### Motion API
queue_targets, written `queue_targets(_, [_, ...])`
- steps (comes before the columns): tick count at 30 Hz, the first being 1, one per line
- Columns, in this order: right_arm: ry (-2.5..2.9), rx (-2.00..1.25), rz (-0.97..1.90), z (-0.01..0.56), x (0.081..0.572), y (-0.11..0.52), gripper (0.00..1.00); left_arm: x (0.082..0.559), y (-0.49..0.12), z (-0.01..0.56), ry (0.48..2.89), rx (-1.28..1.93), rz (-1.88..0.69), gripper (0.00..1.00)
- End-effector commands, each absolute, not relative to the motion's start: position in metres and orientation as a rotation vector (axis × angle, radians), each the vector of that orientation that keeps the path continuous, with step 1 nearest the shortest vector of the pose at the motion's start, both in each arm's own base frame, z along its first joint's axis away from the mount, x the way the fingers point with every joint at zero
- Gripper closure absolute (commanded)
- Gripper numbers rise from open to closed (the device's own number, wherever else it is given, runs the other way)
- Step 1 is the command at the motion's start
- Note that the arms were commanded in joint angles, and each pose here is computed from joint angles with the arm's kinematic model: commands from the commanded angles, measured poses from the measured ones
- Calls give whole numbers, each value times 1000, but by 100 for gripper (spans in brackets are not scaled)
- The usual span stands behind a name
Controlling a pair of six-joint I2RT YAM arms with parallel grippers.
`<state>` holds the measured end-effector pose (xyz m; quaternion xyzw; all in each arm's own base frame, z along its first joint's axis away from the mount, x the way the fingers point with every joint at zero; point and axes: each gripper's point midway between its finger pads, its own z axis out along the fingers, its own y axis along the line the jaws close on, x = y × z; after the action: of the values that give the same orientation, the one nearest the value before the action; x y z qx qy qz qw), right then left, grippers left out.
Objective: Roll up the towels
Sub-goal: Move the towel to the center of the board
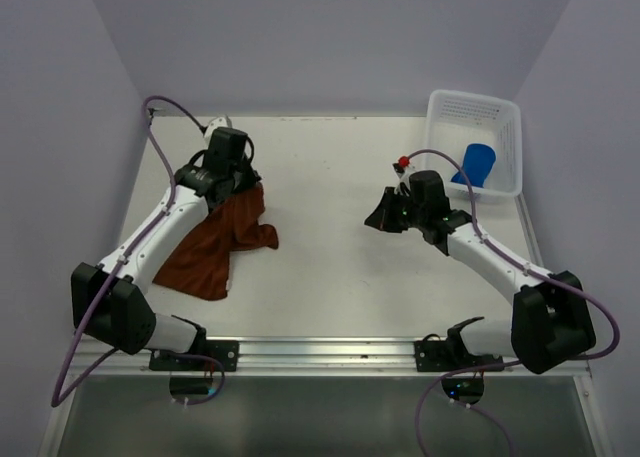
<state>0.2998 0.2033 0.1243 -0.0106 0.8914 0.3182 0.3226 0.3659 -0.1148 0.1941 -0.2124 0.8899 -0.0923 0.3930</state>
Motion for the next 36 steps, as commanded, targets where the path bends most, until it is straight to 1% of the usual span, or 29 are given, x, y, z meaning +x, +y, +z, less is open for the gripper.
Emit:
queue_targets(1, [2288,-37,786,148,301,196,100,376,-156,184,2289,-461,-313,100])
queue_targets(3, [2267,-46,758,158,303,192,100,384,-177,183,2285,-427,-367,100])
queue_targets(5, [2274,-43,709,160,303,186,100,386,-201,171,2321,-367,-390,100])
queue_targets(6, [2266,-44,698,165,304,185,100,393,-212,179,2304,-343,-411,100])
queue_targets(8, [2261,-24,643,171,306,176,100,398,-242,178,2312,-259,-449,100])
queue_targets(10, [2259,-6,605,173,305,169,100,399,-265,170,2332,-195,-482,88])
queue_targets(11, [2243,5,582,177,306,165,100,398,-276,171,2339,-164,-516,85])
queue_targets(12, [2237,9,569,178,306,163,100,402,-285,177,2317,-130,-545,79])
queue_targets(15, [2236,25,522,180,308,156,100,394,-314,178,2310,-15,-614,68])
queue_targets(16, [2242,24,518,179,308,156,100,392,-319,175,2313,10,-624,63])
queue_targets(17, [2246,29,512,177,309,155,100,388,-323,175,2319,51,-640,53])
queue_targets(20, [2254,46,507,175,310,155,100,378,-311,162,2358,60,-577,39])
queue_targets(21, [2255,49,504,175,311,154,100,374,-305,171,2336,55,-568,37])
queue_targets(22, [2253,56,506,175,312,155,100,371,-298,172,2331,45,-547,36])
queue_targets(23, [2253,57,510,174,312,155,100,367,-282,161,2340,18,-471,36])
queue_targets(24, [2259,55,523,172,312,157,100,362,-270,173,2312,-1,-448,37])
queue_targets(25, [2258,55,529,171,313,159,100,358,-259,173,2310,-14,-404,37])
queue_targets(26, [2266,50,535,169,313,161,100,354,-241,166,2315,-48,-317,39])
queue_targets(28, [2282,52,552,164,313,164,100,338,-216,165,2342,-76,-230,41])
queue_targets(29, [2287,54,555,162,313,165,100,325,-200,150,2390,-86,-147,44])
queue_targets(30, [2288,57,562,160,313,166,100,317,-191,151,2396,-105,-126,45])
queue_targets(33, [2287,63,590,157,314,170,100,289,-167,131,2474,-151,-38,48])
queue_targets(36, [2290,62,599,155,316,172,100,262,-155,114,2554,-204,-16,52])
